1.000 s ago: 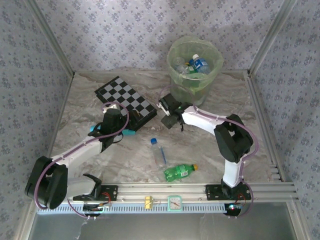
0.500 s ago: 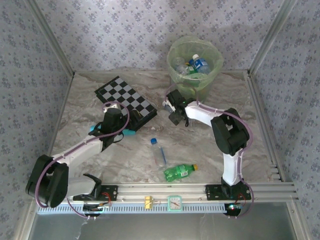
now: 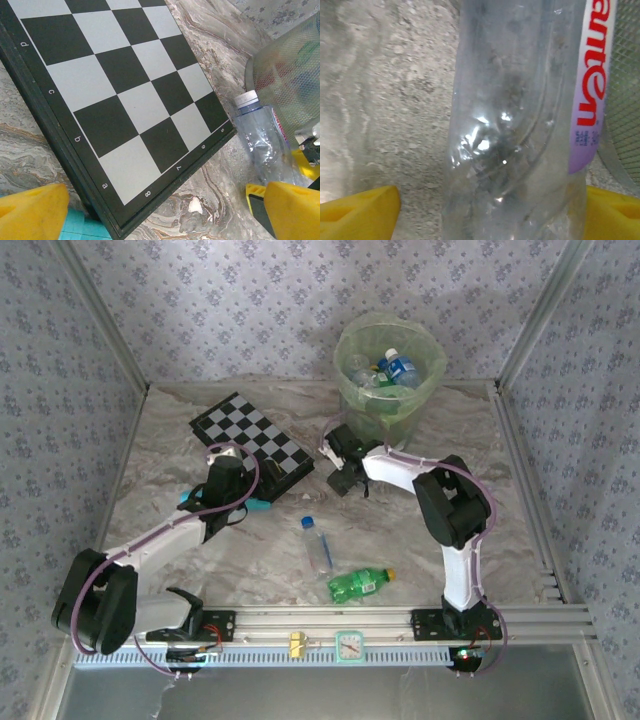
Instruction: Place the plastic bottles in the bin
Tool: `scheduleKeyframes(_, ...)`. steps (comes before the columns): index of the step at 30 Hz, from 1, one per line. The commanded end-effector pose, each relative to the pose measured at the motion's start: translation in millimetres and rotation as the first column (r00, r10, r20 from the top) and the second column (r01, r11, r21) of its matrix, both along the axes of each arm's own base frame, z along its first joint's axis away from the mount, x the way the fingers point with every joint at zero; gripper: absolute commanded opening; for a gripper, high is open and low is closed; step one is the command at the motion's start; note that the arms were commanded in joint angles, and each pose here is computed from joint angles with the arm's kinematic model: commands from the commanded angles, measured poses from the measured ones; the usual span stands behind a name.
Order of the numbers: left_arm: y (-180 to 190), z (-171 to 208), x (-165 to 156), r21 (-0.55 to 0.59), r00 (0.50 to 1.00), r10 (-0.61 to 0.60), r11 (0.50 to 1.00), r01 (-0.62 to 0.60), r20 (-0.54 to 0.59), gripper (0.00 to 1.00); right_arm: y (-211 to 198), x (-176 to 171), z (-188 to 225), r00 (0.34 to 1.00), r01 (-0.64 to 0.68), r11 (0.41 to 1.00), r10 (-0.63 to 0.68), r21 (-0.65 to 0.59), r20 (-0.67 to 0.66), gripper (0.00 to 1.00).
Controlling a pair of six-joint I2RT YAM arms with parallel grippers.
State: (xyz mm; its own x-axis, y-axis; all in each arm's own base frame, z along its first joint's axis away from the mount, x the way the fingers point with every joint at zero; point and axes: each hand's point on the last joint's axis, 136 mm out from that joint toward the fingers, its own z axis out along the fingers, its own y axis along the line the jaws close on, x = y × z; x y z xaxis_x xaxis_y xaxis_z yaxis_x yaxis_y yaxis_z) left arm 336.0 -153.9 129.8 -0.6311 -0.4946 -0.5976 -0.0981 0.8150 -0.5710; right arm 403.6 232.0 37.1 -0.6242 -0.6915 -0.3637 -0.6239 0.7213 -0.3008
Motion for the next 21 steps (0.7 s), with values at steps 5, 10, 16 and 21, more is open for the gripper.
scheduleKeyframes(5, -5.8, 15.4, 7.4, -0.033, 0.999, -0.002, 0.999, 0.003, 0.033, 1.00, 4.0, -1.0, -10.3, 0.999, 0.033, 0.999, -0.032, 0.028, -0.036, 0.79)
scheduleKeyframes(10, -3.9, 15.1, 6.1, -0.034, 0.999, 0.004, 0.999, -0.003, 0.033, 1.00, 4.6, -0.8, -9.1, 0.998, 0.050, 0.998, -0.048, 0.043, -0.035, 0.57)
scheduleKeyframes(16, -0.4, 14.7, 3.9, -0.026, 0.999, 0.016, 1.000, -0.015, 0.034, 1.00, 9.6, -1.9, 17.0, 0.998, 0.044, 0.997, -0.047, 0.070, 0.032, 0.39)
scheduleKeyframes(21, 3.3, 15.9, 3.5, -0.028, 0.999, 0.038, 0.999, -0.037, 0.035, 1.00, 19.9, -13.9, 56.9, 0.992, 0.028, 0.994, -0.040, 0.103, 0.120, 0.38)
